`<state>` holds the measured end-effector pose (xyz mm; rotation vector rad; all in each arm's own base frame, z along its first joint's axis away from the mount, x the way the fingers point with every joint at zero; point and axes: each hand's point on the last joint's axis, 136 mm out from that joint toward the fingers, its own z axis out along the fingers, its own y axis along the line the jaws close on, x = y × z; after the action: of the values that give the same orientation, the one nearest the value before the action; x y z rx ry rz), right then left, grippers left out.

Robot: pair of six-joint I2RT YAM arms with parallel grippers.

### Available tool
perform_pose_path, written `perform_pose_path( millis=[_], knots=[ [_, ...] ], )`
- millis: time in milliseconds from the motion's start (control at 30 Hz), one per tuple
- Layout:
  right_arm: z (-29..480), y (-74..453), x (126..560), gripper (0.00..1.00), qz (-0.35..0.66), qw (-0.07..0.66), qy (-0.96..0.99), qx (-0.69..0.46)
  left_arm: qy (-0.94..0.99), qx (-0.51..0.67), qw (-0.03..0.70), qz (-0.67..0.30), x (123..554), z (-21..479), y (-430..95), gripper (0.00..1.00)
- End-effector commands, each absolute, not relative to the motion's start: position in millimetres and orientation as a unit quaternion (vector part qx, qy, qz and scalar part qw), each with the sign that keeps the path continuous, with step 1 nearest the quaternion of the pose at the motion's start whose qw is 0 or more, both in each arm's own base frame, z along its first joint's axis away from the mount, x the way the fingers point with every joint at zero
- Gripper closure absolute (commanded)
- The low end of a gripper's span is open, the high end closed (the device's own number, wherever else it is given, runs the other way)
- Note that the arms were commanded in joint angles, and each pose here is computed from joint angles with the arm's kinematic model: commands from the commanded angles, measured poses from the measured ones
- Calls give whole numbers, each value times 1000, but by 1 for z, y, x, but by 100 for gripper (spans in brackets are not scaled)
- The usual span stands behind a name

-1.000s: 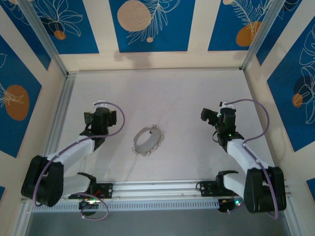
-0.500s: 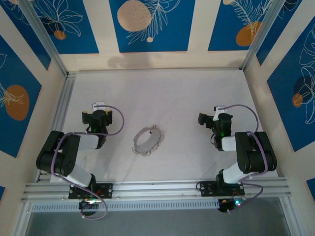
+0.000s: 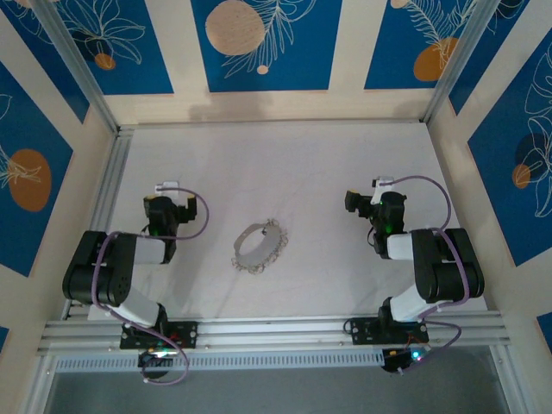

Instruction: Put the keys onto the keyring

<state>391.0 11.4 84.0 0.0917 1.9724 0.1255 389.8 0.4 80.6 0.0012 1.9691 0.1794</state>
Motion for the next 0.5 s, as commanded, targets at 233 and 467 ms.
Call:
perform_pose_path(
  millis=[233,467],
  knots=[
    [94,14,396,1,48,564,824,25,810,5,583,54,393,94,-6,0],
    [94,14,396,1,49,564,824,25,811,13,583,50,394,93,-8,0]
  ],
)
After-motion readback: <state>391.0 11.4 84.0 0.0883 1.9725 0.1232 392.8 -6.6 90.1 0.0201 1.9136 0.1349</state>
